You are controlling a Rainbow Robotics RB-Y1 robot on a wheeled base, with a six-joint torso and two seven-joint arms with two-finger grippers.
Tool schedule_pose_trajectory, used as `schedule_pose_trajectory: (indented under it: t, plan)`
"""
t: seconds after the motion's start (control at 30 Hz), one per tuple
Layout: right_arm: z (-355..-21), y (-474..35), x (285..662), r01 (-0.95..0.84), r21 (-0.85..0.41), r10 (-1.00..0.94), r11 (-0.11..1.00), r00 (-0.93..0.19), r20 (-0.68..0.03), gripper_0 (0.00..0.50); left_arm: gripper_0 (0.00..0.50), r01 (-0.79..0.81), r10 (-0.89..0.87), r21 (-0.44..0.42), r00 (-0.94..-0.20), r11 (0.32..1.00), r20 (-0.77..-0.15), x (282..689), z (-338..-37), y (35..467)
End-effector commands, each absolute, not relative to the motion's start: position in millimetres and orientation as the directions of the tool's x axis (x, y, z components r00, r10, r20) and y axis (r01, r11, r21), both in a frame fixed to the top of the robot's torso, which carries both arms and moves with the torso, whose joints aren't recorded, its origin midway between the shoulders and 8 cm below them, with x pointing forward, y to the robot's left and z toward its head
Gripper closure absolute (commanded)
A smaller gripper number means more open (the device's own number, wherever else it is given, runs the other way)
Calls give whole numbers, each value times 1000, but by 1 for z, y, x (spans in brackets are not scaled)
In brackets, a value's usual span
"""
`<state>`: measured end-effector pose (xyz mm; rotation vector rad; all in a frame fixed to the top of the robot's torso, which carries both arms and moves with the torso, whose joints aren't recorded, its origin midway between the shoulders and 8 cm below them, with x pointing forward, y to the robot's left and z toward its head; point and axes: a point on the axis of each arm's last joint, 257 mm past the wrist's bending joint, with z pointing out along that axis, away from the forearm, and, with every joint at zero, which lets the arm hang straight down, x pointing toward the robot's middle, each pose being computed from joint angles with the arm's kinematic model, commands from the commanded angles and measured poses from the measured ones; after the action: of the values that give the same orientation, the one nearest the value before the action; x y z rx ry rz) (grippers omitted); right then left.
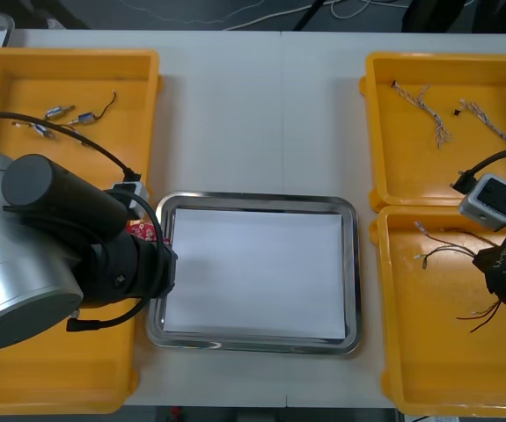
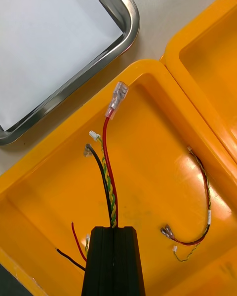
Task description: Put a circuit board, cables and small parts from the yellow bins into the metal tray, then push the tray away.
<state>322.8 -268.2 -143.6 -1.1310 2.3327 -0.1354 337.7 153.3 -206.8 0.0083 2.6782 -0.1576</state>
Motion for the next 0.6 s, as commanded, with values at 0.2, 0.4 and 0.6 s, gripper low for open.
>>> schedule_pose_trajectory:
  t: [0.2,0.4,0.6]
  plan:
    - [-137,-274,326,-705,-355,-782,614,-482,-396,500,500,-17,-39,-55,-905,998,-423,344,-218,142]
    - [-137,-274,326,-705,-355,-782,614,-482,-396,500,500,-3,-17,-34,-909,999,-415,345,-225,130]
    - [-137,-274,326,-705,-355,-782,614,-482,-396,500,500,-2,-13,-27,-907,1000,-421,344,-226,116]
